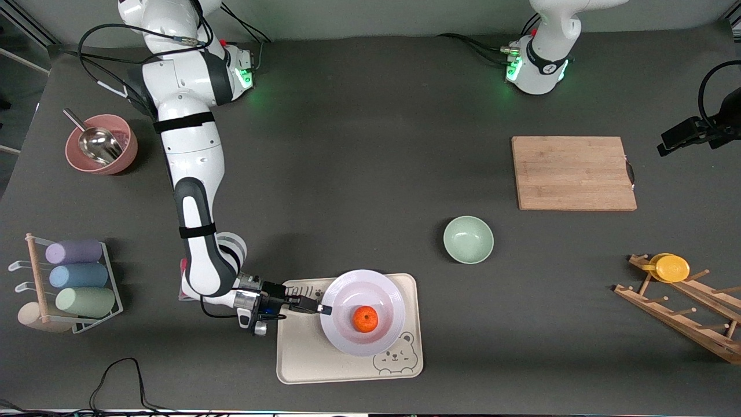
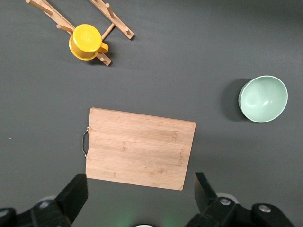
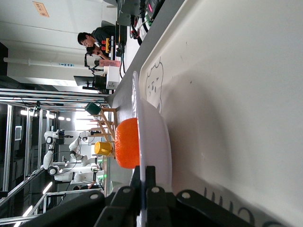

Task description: Place orange and plate with both arms

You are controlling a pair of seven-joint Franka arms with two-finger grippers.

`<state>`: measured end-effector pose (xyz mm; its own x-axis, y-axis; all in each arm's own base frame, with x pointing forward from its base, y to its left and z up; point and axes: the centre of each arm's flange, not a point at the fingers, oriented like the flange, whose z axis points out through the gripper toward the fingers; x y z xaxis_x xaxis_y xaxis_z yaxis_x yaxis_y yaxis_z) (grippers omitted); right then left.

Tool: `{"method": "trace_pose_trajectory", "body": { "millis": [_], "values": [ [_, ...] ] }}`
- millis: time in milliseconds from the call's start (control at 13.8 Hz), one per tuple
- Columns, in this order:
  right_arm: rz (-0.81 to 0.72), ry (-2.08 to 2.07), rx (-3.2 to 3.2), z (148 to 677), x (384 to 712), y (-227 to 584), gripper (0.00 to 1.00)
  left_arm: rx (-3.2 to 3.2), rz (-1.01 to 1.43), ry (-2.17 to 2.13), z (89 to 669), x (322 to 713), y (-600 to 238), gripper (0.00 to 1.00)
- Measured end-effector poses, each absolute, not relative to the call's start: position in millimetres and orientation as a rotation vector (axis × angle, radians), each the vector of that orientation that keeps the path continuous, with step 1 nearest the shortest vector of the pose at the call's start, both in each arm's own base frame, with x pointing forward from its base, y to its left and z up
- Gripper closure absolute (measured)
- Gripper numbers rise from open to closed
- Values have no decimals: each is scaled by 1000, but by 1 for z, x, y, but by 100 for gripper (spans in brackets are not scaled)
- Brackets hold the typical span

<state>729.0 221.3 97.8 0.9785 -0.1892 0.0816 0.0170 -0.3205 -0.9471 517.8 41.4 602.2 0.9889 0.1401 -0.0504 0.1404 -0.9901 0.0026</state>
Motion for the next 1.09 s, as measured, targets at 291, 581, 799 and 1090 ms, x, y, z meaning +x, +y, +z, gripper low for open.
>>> {"method": "trace_pose_trajectory", "body": {
  "millis": [291,581,799,1090],
  "values": [
    [-208,124,-1888,98,729,221,95,3127,-74,220,604,518,41,0],
    [-210,126,-1885,98,729,221,73,3127,-66,220,606,518,41,0],
    [-211,125,-1884,98,729,221,62,3128,-63,219,607,518,41,0],
    [-213,125,-1885,99,730,220,46,3137,-63,219,607,518,42,0]
  ]
}}
